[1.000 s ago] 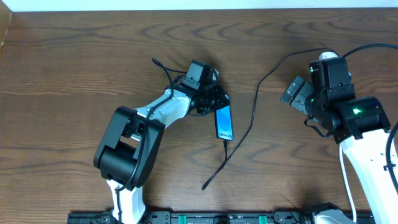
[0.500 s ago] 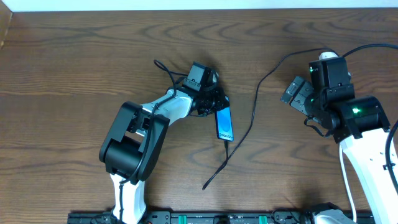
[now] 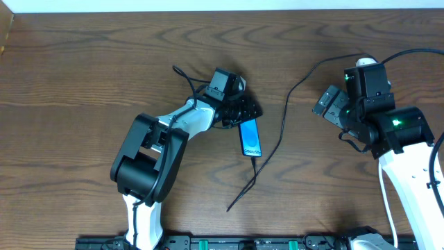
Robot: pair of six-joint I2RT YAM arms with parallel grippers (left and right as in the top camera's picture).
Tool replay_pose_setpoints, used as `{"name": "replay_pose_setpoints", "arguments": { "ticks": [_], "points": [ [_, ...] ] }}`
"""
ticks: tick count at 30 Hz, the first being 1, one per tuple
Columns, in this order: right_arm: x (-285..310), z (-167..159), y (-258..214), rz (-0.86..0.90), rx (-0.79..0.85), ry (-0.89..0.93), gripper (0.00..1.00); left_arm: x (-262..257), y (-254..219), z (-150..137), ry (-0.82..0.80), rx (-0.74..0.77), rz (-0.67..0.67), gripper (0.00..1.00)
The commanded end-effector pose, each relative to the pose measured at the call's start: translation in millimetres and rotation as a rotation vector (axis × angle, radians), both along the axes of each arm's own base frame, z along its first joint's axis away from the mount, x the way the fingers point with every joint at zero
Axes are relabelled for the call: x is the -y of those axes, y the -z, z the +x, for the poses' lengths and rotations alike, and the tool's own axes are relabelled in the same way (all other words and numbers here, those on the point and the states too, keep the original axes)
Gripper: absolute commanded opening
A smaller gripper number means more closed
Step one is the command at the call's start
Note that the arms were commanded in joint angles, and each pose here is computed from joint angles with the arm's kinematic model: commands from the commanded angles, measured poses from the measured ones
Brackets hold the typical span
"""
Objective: Plug charger to phone and switch on socket
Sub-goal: 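Set the phone flat on the table with the left gripper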
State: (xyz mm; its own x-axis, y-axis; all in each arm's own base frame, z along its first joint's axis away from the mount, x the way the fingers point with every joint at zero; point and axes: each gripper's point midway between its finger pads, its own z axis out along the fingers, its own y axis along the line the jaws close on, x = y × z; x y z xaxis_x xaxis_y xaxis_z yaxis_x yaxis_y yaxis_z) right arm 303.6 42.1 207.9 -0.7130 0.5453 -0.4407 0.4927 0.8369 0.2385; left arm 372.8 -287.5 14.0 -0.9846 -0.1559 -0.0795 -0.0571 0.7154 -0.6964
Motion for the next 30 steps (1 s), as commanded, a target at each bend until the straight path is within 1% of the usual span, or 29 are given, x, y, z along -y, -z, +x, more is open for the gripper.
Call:
{"name": "replay_pose_setpoints", "arguments": {
  "ticks": [1, 2, 3, 5, 10, 13, 15, 24, 30],
  "points": [
    [5.1, 0.1, 3.6, -0.029, -0.01, 0.002, 0.99, -7.1, 8.4, 1.9, -0.01, 0.005, 0.046, 0.55],
    [5.1, 0.1, 3.6, -0.029, -0.01, 0.002, 0.99, -8.8, 9.6, 2.5, -0.016, 0.006, 0.057, 0.58],
    [5.1, 0.2, 3.6, -0.029, -0.009, 0.002, 0.99, -11.0, 11.4, 2.6, -0.023, 0.004, 0.071, 0.63],
    [5.0, 0.1, 3.6, -0.029, -0.009, 0.002, 0.99, -18.0, 17.2, 1.9, -0.042, -0.005, 0.114, 0.69],
    [4.5, -0.1, 3.8, -0.025, -0.011, 0.0, 0.99, -35.1, 29.7, -3.2, -0.074, -0.034, 0.213, 0.73],
    [3.9, -0.2, 3.8, -0.023, -0.011, -0.001, 0.99, -38.4, 32.4, -6.9, -0.057, -0.036, 0.235, 0.75],
    [4.0, -0.2, 3.8, -0.023, -0.011, -0.001, 0.99, -39.6, 33.5, -9.1, -0.043, -0.037, 0.243, 0.81],
    [4.3, -1.7, 4.7, -0.025, -0.018, -0.001, 0.99, -70.2, 49.3, -21.5, -0.084, -0.09, 0.411, 0.83],
    [4.5, -2.8, 5.3, -0.026, -0.023, -0.001, 0.99, -81.6, 51.2, -20.9, -0.105, -0.108, 0.433, 0.84]
  ]
}}
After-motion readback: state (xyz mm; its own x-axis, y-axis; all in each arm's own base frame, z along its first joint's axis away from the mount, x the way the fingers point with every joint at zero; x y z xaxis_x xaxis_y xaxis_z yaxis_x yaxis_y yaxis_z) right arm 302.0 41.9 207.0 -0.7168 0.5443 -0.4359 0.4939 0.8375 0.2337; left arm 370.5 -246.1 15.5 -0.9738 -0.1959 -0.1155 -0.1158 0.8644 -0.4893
